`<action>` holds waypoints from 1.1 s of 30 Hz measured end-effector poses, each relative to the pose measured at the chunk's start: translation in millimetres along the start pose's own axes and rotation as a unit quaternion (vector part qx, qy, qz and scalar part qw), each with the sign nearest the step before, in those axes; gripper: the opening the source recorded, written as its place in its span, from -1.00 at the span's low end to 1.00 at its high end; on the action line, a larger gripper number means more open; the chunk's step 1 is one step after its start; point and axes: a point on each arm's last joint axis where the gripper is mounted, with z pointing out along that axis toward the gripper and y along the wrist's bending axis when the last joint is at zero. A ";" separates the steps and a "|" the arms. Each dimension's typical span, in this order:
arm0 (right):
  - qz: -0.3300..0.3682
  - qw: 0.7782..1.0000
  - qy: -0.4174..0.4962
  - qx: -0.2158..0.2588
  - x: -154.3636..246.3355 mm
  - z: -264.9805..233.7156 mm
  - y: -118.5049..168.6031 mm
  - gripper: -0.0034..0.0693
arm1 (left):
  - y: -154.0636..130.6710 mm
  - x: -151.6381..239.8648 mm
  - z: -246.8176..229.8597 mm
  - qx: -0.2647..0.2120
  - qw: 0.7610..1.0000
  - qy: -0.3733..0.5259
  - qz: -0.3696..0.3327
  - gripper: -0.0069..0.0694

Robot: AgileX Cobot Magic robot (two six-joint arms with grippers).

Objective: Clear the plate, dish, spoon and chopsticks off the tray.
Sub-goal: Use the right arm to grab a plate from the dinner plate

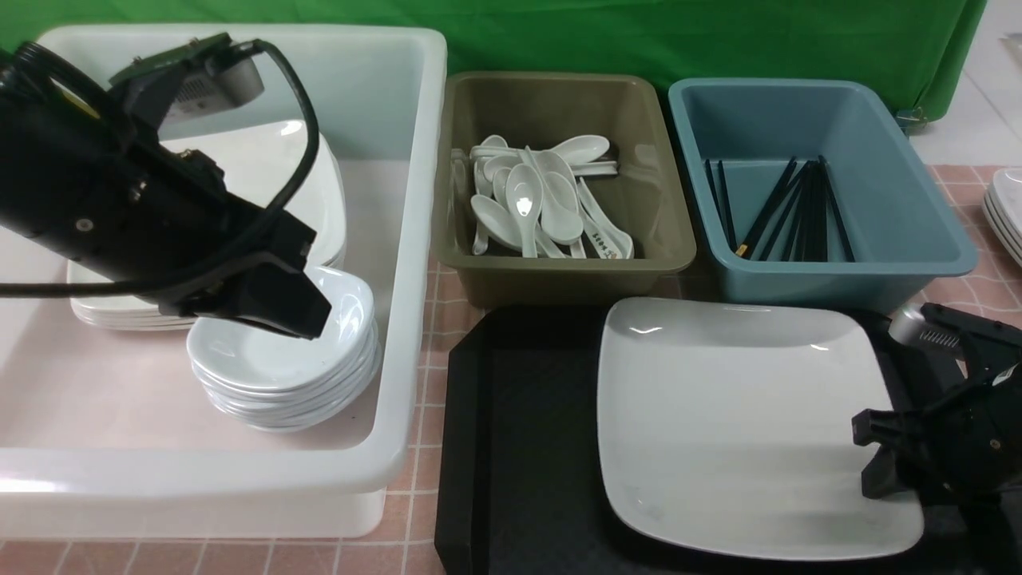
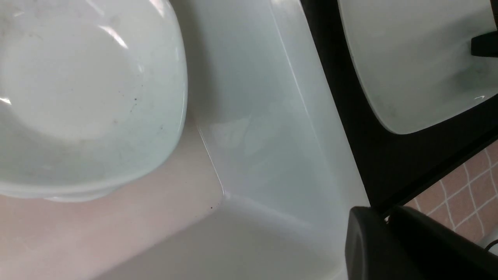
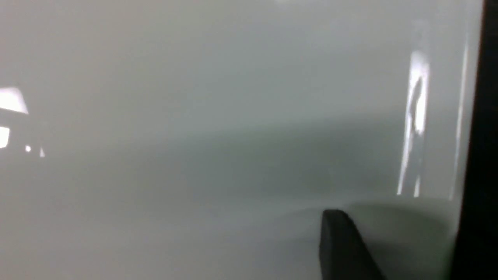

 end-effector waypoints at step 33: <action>-0.063 0.994 -0.071 -0.047 42.3 -125.3 21.7 -0.71 | 9.2 2.5 -1.1 -0.052 0.998 0.013 0.020 -0.60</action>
